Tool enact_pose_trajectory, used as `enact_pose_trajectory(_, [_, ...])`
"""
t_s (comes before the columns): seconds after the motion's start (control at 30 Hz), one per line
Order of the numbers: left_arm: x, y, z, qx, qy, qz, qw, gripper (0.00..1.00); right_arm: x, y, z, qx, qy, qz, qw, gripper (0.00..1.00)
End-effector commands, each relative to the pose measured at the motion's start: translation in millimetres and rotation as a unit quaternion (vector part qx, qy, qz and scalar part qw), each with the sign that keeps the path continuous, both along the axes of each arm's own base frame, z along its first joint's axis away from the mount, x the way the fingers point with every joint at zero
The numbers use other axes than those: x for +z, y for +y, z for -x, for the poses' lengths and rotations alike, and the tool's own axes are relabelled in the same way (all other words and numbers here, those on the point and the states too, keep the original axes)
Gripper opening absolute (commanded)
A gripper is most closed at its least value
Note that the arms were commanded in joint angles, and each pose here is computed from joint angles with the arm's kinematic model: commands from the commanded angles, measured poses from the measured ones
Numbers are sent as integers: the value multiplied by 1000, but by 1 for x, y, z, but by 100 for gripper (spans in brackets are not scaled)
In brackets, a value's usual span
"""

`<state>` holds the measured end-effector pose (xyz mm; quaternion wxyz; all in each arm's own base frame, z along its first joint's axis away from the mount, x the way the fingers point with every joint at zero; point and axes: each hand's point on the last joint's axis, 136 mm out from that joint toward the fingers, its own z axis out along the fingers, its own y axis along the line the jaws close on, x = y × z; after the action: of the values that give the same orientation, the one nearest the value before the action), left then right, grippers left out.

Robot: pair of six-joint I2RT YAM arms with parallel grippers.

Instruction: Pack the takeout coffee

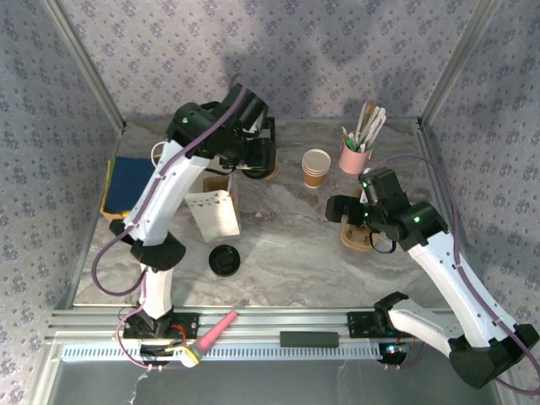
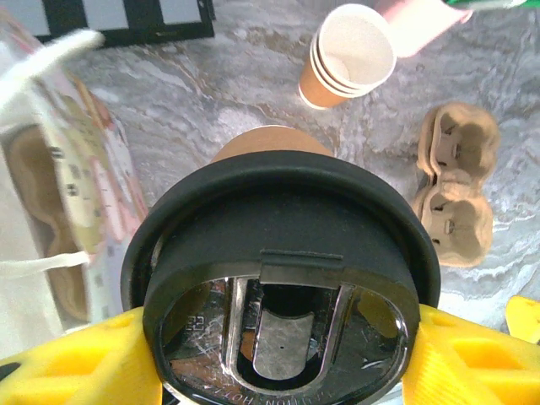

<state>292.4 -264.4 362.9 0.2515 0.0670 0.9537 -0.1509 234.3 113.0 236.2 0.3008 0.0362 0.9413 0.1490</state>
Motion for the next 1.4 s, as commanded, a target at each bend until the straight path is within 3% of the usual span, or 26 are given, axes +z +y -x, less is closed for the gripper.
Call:
enact_pose_trajectory(0.0, [36, 34, 11, 15, -46, 12, 999, 62, 11, 0, -2, -8, -12, -4, 1000, 100])
enact_pose_trajectory(0.2, [58, 51, 13, 29, -75, 37, 996, 60, 12, 0, -3, -9, -14, -2, 1000, 100])
enact_pose_trajectory(0.57, [33, 59, 52, 10, 19, 28, 999, 60, 9, 2, -4, -8, -13, 0, 1000, 100])
enact_pose_trajectory(0.97, [20, 102, 89, 41, 48, -1, 998, 60, 7, 13, -9, 0, -12, -1, 1000, 100])
enact_pose_trajectory(1.37, [10, 145, 86, 104, 39, -40, 993, 59, 8, 21, -9, 8, -15, 4, 1000, 100])
